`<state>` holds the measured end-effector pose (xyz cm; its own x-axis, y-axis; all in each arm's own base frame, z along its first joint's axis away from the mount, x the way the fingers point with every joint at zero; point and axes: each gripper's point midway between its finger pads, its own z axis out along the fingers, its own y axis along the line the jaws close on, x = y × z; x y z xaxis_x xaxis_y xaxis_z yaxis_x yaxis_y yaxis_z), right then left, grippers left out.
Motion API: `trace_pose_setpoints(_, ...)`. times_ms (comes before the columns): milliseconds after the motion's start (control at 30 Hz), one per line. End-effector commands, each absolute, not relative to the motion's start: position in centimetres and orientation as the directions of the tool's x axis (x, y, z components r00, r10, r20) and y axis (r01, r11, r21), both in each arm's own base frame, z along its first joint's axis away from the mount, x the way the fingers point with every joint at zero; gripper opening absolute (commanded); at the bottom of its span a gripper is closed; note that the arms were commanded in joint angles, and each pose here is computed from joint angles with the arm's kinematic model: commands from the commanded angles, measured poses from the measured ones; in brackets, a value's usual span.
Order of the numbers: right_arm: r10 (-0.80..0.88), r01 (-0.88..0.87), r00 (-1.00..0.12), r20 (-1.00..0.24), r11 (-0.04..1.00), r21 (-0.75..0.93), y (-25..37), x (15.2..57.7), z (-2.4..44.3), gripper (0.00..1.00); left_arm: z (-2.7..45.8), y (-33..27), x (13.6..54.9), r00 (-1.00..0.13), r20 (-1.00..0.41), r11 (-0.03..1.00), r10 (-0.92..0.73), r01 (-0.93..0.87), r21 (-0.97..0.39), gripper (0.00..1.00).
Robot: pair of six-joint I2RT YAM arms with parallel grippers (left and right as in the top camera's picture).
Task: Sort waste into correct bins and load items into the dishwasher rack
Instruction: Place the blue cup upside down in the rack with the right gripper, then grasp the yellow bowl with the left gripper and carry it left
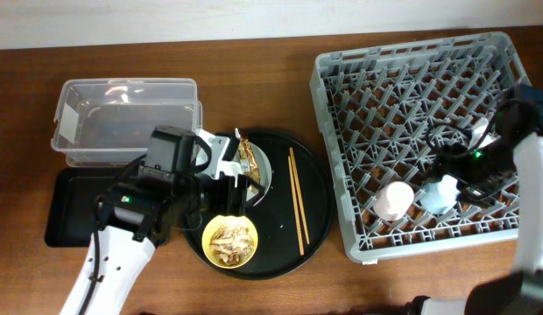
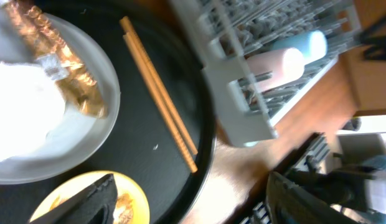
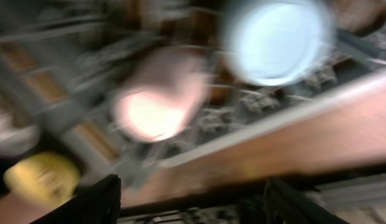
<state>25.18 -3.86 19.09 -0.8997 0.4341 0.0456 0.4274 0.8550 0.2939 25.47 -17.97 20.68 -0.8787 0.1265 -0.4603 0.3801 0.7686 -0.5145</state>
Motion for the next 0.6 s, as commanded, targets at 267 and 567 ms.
trace_pose_setpoints(267, 0.086, -0.250, -0.766, -0.637, 0.874, 0.417, 7.3, 16.5, 34.4, 0.87, 9.9, -15.8, 21.2, -0.968, -0.246, 0.997, 0.044, 0.056, -0.044, 0.53)
trace_pose_setpoints(567, 0.084, -0.273, -0.729, -0.680, 0.875, 0.400, 7.7, 14.6, 35.0, 0.87, 2.2, -18.6, 20.9, -0.984, -0.147, 0.994, 0.097, 0.088, 0.065, 0.29)
